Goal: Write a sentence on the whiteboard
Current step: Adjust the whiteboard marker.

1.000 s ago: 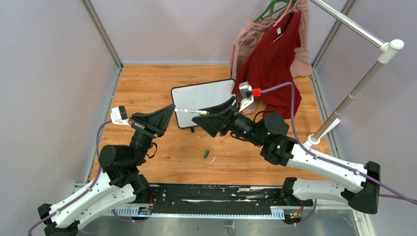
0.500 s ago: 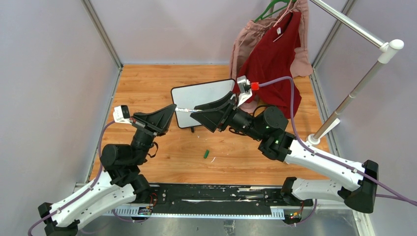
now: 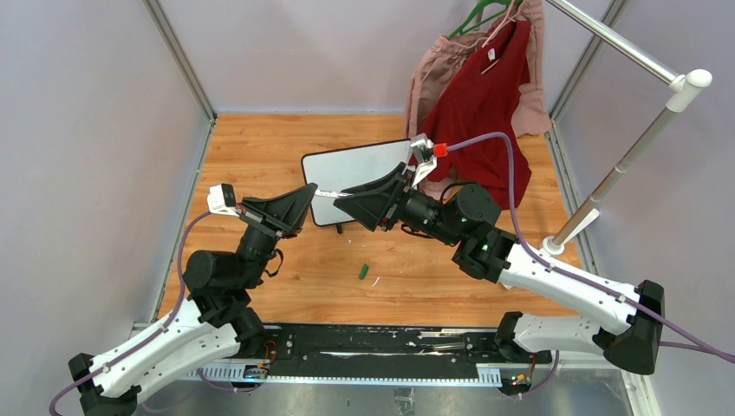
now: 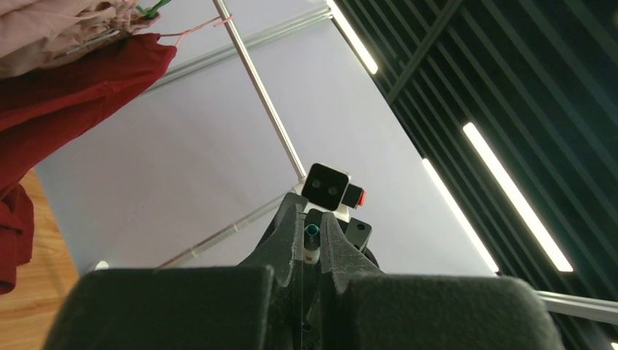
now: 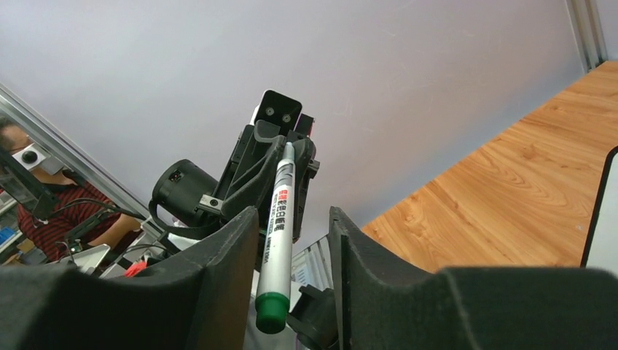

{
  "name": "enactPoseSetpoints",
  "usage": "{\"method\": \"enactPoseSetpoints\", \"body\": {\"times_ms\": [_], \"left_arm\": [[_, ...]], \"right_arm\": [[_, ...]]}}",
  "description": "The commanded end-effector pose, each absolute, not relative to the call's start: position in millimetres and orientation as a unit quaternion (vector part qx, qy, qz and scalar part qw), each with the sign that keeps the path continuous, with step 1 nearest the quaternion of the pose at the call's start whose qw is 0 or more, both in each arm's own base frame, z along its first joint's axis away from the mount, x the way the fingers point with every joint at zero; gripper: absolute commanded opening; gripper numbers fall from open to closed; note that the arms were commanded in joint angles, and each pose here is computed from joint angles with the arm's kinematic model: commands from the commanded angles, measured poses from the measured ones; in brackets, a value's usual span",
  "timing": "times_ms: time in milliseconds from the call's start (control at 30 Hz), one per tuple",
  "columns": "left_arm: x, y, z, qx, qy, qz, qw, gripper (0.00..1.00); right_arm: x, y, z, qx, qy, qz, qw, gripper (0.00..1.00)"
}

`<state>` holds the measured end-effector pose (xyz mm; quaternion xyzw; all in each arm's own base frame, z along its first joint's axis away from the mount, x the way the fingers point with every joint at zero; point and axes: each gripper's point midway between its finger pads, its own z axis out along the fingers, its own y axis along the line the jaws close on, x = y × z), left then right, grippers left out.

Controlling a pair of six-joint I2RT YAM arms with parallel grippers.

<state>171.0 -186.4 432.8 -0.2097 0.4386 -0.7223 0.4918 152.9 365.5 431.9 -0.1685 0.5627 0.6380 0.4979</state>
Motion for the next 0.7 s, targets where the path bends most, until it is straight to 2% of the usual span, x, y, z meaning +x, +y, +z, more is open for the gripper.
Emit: {"method": "enactPoseSetpoints", "body": {"times_ms": [0, 167, 367, 467, 667], "left_arm": [[171.0, -185.8, 434.5, -0.211, 0.433, -0.724, 0.495, 0.00], [172.8, -189.1, 430.4, -0.210, 0.439, -0.722, 0.492, 0.00], [174.9, -190.6, 429.2, -0.212, 0.442, -0.719, 0.492, 0.00], [175.9, -192.0, 428.5, -0.212, 0.444, -0.718, 0.492, 0.00], [176.6, -193.2, 427.6, -0.211, 0.448, -0.716, 0.493, 0.00]], "right_arm": [[153.8, 355.2, 462.0, -0.161, 0.537, 0.647, 0.517, 0.47], [156.7, 354.4, 462.1, -0.161, 0.540, 0.640, 0.522, 0.48], [157.1, 355.2, 463.0, -0.166, 0.540, 0.637, 0.525, 0.33], [156.4, 356.1, 463.3, -0.170, 0.540, 0.636, 0.524, 0.29], [156.5, 355.0, 462.4, -0.172, 0.543, 0.634, 0.524, 0.30]]}}
